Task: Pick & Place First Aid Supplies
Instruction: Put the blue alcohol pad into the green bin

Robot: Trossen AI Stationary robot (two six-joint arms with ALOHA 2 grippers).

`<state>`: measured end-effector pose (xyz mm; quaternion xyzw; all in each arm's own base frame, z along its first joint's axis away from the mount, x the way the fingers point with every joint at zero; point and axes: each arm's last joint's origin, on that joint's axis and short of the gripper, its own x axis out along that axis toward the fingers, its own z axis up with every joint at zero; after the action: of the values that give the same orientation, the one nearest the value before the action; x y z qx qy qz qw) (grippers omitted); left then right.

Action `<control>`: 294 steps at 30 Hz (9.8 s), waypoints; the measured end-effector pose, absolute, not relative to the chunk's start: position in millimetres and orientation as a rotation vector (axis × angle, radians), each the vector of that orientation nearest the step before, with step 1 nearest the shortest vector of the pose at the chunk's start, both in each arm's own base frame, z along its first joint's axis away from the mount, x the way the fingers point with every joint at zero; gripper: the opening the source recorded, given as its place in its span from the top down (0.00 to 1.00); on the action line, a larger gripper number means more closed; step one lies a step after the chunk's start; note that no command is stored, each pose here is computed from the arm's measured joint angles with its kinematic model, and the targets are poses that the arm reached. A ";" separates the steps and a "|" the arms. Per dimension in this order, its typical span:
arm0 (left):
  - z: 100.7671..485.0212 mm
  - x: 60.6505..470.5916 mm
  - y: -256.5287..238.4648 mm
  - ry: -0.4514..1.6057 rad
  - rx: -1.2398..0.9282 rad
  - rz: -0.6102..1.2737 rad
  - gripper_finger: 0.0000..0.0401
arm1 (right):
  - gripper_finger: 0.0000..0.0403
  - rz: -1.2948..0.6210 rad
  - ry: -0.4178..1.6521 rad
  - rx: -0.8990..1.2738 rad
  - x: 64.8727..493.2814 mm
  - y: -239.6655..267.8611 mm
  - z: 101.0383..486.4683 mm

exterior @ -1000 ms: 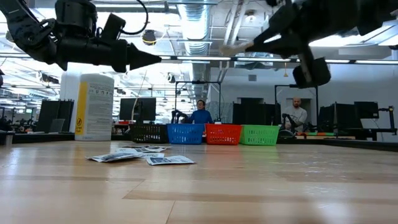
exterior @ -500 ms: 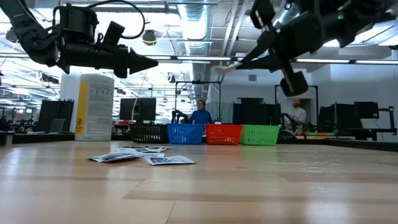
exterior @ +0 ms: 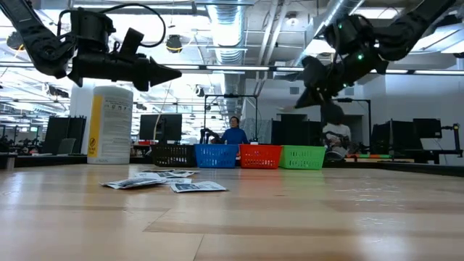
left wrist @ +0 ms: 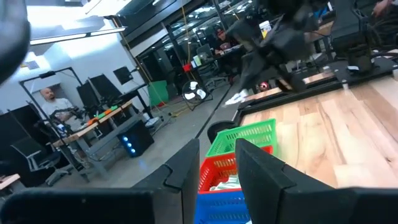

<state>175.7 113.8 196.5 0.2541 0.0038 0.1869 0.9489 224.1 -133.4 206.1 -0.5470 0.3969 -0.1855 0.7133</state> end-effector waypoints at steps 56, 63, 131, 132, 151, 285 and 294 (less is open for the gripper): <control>134.5 204.1 64.6 0.489 -0.234 0.097 0.74 | 0.75 -0.243 0.633 -0.548 251.9 -39.8 193.3; 117.5 198.7 18.9 0.575 -0.243 0.047 0.74 | 0.75 -0.188 0.566 -0.366 255.3 -17.9 194.2; 120.1 231.9 -43.9 0.502 -0.032 0.334 0.99 | 0.75 0.265 0.408 -0.354 252.0 65.0 200.6; 124.1 232.1 -43.9 0.483 -0.030 0.331 0.99 | 0.75 0.259 0.408 -0.360 252.3 64.0 200.6; 176.9 253.2 -60.4 0.189 -0.112 -0.158 0.99 | 0.75 0.205 0.256 -0.741 293.7 68.1 181.8; 128.8 215.5 -67.5 0.418 -0.228 0.176 0.71 | 0.73 0.374 0.539 -0.378 327.5 39.4 168.8; 128.9 214.9 -69.9 0.417 -0.237 0.168 0.71 | 0.67 0.403 0.459 -0.329 331.1 61.2 170.9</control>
<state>214.9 -69.9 128.9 -0.1172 0.2064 0.0831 0.9679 331.1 61.2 170.9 -0.1610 0.2247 0.1974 0.9405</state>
